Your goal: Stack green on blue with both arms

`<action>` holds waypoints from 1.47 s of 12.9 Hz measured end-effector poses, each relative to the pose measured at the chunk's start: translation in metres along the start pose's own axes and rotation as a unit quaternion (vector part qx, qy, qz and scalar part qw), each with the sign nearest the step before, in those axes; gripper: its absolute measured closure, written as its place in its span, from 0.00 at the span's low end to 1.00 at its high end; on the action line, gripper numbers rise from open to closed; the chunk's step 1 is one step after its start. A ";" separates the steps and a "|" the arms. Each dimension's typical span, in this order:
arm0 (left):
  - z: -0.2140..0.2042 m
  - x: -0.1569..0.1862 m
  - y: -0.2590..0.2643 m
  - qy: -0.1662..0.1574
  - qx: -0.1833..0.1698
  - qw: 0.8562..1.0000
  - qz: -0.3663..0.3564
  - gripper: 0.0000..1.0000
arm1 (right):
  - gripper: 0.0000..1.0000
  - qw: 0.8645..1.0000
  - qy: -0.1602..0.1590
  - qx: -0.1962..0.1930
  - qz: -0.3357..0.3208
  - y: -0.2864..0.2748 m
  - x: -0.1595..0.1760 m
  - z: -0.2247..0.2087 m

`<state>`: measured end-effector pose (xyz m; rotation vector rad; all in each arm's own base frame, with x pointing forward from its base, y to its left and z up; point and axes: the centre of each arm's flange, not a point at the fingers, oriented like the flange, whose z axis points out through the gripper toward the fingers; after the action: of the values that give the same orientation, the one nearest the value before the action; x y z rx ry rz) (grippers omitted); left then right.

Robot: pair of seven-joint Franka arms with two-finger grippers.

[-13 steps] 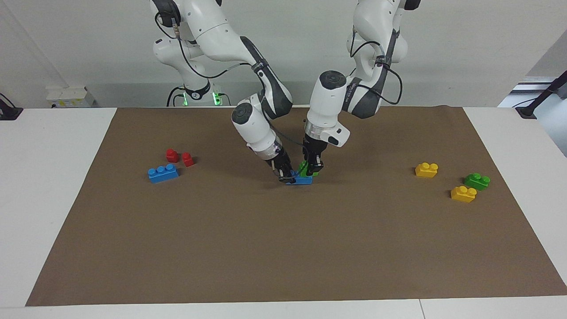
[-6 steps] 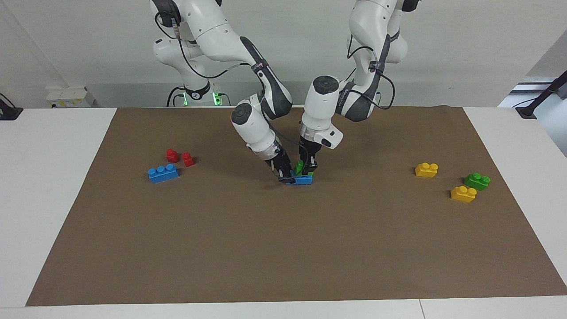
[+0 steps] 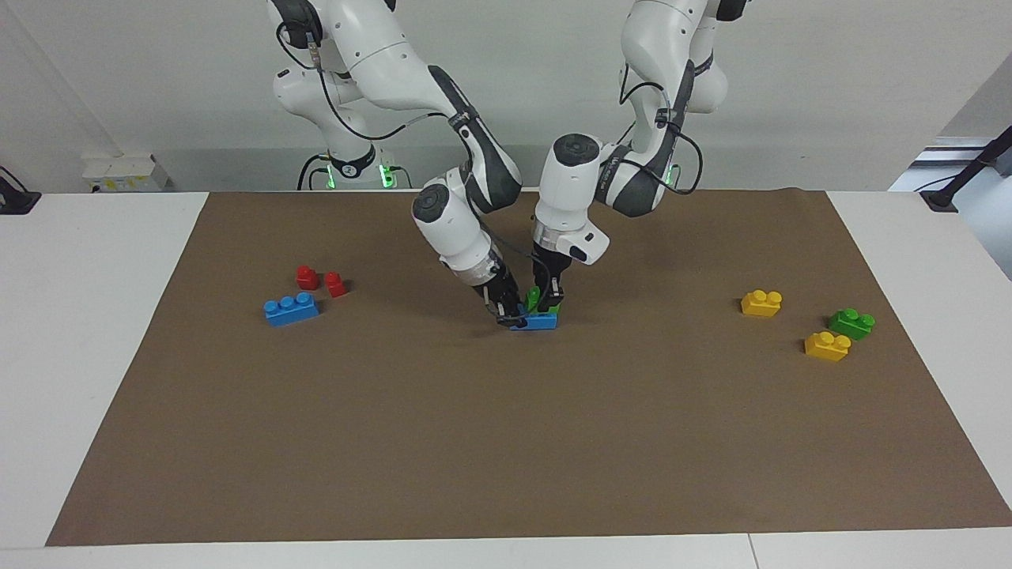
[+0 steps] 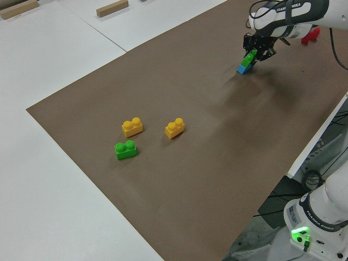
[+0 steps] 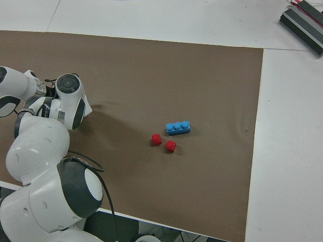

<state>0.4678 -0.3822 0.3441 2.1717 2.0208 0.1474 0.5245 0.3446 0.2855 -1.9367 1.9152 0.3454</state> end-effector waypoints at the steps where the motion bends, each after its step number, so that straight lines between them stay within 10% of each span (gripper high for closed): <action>1: 0.000 -0.001 -0.001 0.003 -0.003 1.000 0.010 0.66 | 0.65 1.000 0.000 0.000 0.000 0.000 0.000 0.000; 5: 0.001 -0.002 -0.001 0.004 -0.003 0.999 0.039 0.57 | 0.61 1.000 0.001 -0.001 0.001 0.000 0.001 0.000; 10: -0.007 0.010 0.010 0.011 -0.004 0.999 0.041 0.00 | 0.04 1.000 0.002 -0.009 0.015 -0.011 0.016 -0.005; 15: -0.040 0.031 0.016 0.038 0.013 0.998 0.058 0.00 | 0.00 0.998 -0.016 -0.036 0.044 -0.076 0.091 -0.078; 19: -0.098 0.078 0.039 0.031 0.050 0.994 0.089 0.00 | 0.00 0.993 0.003 -0.053 -0.101 -0.108 0.152 -0.167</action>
<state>0.4937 -0.3019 0.4446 2.4383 1.9008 0.1419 0.6206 0.1327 0.3790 -2.1803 1.7168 0.3879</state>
